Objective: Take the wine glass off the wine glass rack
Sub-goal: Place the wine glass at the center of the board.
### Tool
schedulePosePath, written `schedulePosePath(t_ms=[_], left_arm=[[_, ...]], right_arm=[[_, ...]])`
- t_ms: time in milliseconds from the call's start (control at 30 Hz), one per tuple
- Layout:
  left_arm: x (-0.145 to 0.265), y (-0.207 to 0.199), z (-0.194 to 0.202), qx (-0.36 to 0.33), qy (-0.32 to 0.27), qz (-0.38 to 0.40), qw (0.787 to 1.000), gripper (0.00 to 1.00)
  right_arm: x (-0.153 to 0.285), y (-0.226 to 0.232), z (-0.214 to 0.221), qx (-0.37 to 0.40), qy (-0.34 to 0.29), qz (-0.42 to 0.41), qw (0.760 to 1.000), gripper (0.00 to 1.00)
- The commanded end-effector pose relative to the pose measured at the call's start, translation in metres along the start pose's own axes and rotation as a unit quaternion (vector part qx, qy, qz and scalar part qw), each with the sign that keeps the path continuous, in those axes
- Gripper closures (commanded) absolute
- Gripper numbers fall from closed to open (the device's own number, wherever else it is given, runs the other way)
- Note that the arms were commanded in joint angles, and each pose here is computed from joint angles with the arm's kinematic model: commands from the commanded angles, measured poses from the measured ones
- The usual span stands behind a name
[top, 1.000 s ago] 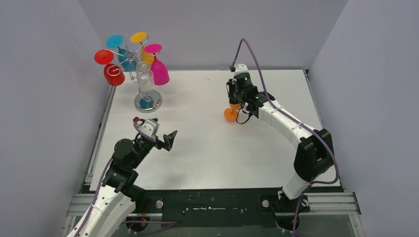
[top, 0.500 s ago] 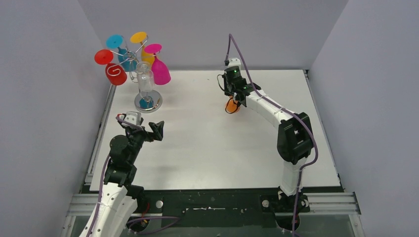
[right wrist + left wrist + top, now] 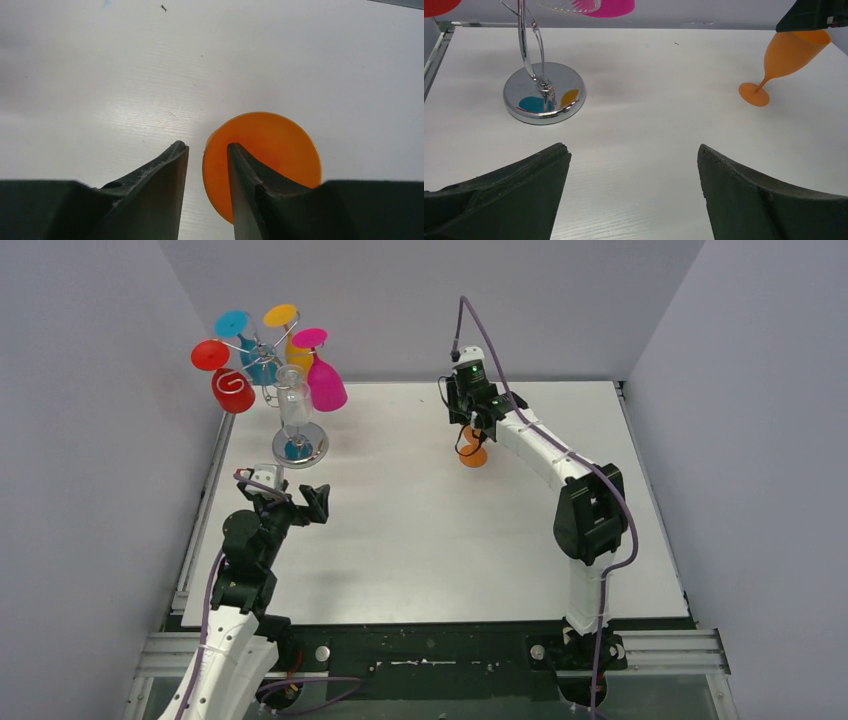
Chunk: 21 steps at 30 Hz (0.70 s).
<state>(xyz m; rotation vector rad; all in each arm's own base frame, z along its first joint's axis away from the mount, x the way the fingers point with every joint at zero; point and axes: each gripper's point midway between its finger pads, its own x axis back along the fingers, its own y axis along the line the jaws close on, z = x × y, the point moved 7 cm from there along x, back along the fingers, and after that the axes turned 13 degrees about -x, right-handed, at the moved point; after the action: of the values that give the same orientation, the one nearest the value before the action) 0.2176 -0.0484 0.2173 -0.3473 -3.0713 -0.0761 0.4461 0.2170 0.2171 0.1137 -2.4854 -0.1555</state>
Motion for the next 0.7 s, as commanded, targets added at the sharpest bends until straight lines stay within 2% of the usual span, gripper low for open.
schedulePosePath(t_ms=[0,333,667], left_arm=[[-0.001,0.004,-0.019,-0.002,-0.033,-0.007,0.999,0.03],[-0.001,0.009,-0.016,0.002,-0.029,-0.023,0.999,0.03],[0.002,0.023,-0.017,0.004,-0.027,-0.074,0.997,0.03]], right_arm=[[0.023,0.009,-0.031,-0.002,-0.033,-0.021,0.999,0.61],[0.072,0.02,-0.041,-0.037,-0.036,-0.087,0.995,0.47],[0.116,0.019,-0.017,-0.114,-0.005,-0.155,0.981,0.42]])
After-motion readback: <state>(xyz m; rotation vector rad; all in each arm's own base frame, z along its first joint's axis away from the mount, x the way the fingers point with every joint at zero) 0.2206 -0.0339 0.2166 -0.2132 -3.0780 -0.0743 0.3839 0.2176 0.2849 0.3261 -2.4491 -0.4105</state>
